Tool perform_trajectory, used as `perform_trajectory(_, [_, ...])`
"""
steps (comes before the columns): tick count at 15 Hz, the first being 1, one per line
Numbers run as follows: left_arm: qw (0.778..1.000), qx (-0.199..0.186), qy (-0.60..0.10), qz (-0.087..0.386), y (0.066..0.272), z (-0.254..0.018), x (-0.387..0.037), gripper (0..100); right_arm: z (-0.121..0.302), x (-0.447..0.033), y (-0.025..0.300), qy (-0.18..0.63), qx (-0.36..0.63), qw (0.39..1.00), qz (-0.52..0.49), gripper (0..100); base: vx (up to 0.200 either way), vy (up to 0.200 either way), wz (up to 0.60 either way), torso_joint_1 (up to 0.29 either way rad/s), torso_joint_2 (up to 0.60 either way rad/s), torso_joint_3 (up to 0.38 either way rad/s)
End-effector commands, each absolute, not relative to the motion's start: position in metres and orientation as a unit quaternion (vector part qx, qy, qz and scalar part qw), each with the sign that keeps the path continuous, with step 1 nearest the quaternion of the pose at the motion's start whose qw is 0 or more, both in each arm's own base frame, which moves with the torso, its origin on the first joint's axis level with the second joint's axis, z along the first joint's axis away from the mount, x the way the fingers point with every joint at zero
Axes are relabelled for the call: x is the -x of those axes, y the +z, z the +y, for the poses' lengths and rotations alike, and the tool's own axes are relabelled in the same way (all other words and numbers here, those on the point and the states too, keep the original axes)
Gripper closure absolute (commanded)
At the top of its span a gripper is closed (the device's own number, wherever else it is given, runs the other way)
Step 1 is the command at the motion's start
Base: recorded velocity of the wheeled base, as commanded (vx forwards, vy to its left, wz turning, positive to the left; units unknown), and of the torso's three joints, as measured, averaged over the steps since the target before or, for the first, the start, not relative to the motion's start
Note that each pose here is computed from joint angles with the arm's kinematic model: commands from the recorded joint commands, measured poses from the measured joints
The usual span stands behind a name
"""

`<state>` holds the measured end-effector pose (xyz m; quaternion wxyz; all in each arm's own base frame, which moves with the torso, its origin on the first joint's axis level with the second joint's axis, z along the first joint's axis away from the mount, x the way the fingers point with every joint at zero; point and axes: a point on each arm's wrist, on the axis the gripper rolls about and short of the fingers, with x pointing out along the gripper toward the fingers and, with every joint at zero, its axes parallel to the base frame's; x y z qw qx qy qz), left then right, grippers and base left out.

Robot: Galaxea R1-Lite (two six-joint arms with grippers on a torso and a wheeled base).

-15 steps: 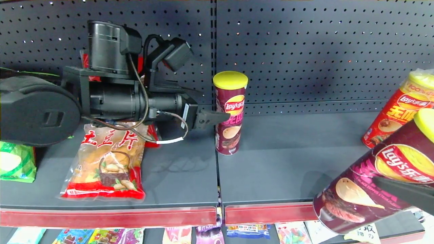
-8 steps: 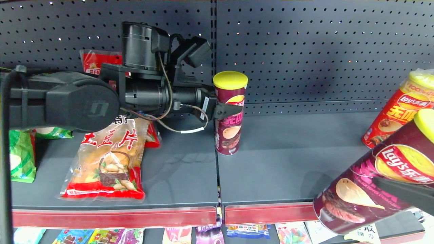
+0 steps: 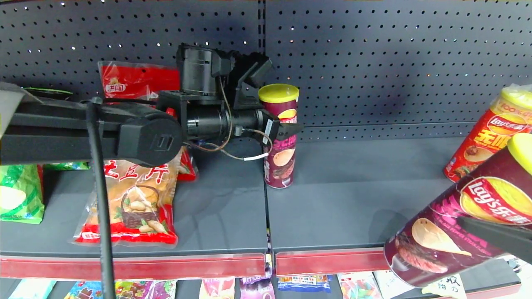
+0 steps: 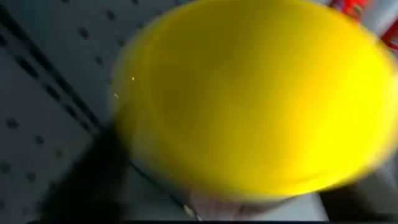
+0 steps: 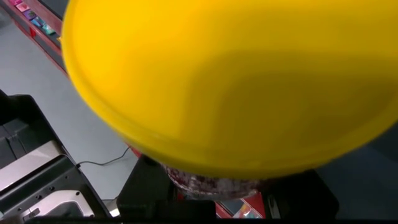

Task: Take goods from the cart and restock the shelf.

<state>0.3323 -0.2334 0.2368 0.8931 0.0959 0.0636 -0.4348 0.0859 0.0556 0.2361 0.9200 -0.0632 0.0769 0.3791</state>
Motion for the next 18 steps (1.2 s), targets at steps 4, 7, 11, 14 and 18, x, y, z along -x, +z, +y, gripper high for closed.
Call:
perform_trajectory(4, [0.886,-0.062,-0.451,0.083,0.231,-0.249,-0.326,100,0.056,-0.087,0.236,0.379,0.064,0.92,0.08,100,0.0,0.0,0.0,0.0,0.0,0.0])
perform_trajectory(7, [0.875,-0.058,-0.474,0.074,0.242,-0.243,-0.316,100,0.057,-0.087,0.235,0.379,0.064,0.919,0.081,100,0.0,0.0,0.0,0.0,0.0,0.0])
perform_trajectory(11, [0.851,-0.054,-0.518,0.064,0.26,-0.23,-0.295,100,0.057,-0.088,0.235,0.38,0.064,0.919,0.082,100,0.0,0.0,0.0,0.0,0.0,0.0])
perform_trajectory(14, [0.811,-0.055,-0.575,0.092,0.25,-0.222,-0.265,100,0.057,-0.088,0.235,0.381,0.064,0.919,0.082,100,0.0,0.0,0.0,0.0,0.0,0.0])
perform_trajectory(18, [0.789,-0.08,-0.603,0.089,0.239,-0.223,-0.257,100,0.057,-0.089,0.236,0.381,0.064,0.919,0.082,100,0.0,0.0,0.0,0.0,0.0,0.0])
